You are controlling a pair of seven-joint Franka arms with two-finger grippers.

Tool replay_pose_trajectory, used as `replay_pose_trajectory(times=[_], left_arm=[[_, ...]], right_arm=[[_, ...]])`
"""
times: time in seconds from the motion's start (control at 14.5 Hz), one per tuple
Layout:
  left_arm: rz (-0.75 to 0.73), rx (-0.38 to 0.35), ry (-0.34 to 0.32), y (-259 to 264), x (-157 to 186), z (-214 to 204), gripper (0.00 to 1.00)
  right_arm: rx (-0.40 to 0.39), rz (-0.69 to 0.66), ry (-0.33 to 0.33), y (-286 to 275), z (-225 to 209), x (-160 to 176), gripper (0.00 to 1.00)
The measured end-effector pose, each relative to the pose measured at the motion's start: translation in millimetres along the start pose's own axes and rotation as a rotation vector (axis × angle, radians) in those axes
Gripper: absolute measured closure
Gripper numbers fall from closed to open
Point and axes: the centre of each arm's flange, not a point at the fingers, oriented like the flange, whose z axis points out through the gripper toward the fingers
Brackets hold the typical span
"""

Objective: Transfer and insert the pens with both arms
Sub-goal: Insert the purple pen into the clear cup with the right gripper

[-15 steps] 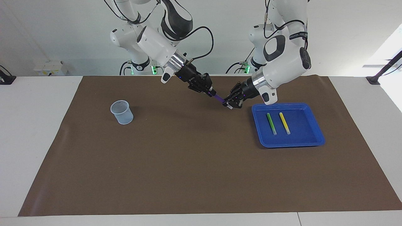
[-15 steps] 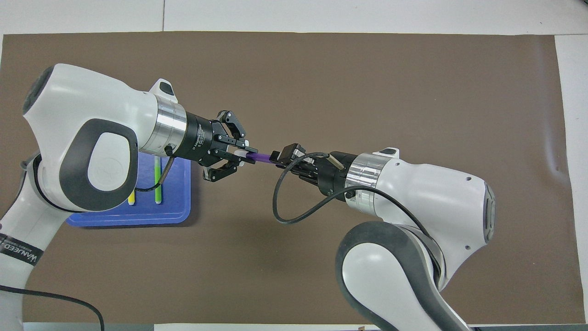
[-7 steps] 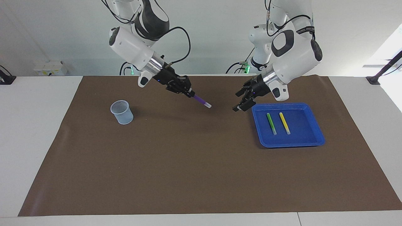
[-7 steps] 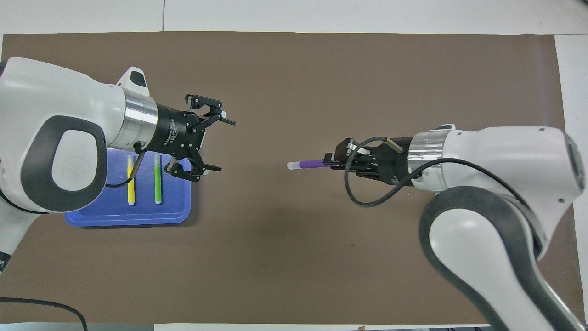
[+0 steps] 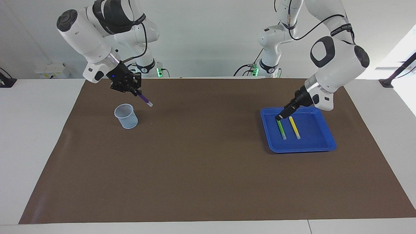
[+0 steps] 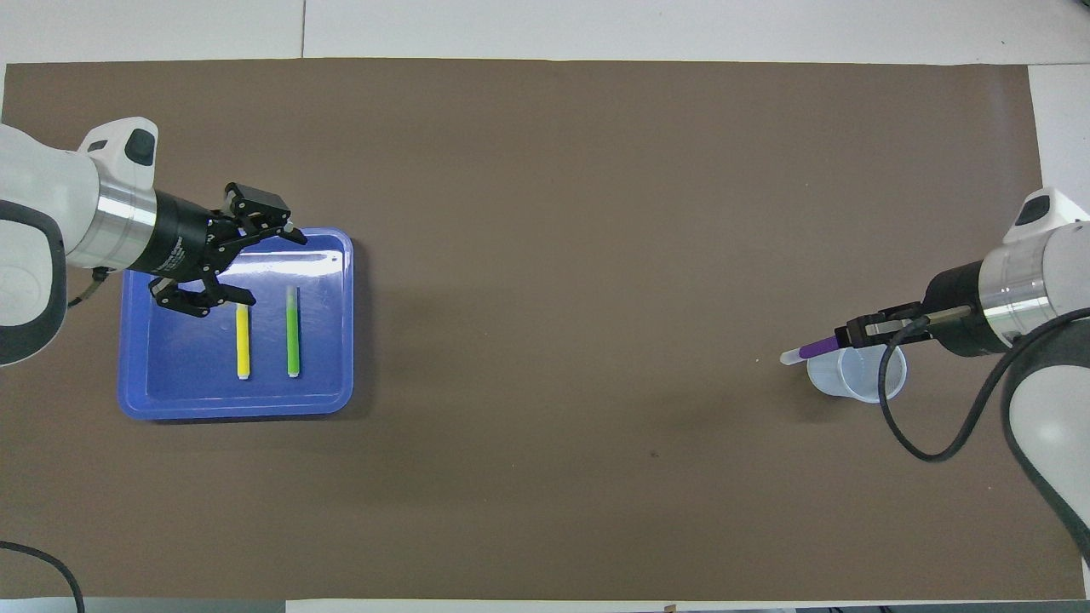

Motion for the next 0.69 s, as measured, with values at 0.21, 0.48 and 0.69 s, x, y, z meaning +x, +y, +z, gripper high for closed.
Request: replay_pose_trajectory(times=[0.21,0.48,0.69], left_arm=[[0.287,0.126,0.036,-40.5,24.0,14.4,0.00],[0.563,0.267,0.109,-73.3,49.9,64.8,0.00],[0.652,0.330,0.116,-88.4,58.0,106.7,0.00]], right_arm=[[-0.137,-0.075,-0.058,20.2,9.4,-4.4,0.82],[-0.150,-0.083,-0.072,53.5,33.0,-10.8,0.82],[-0.136,-0.059,-0.119,67.8,64.6,-13.6,0.82]])
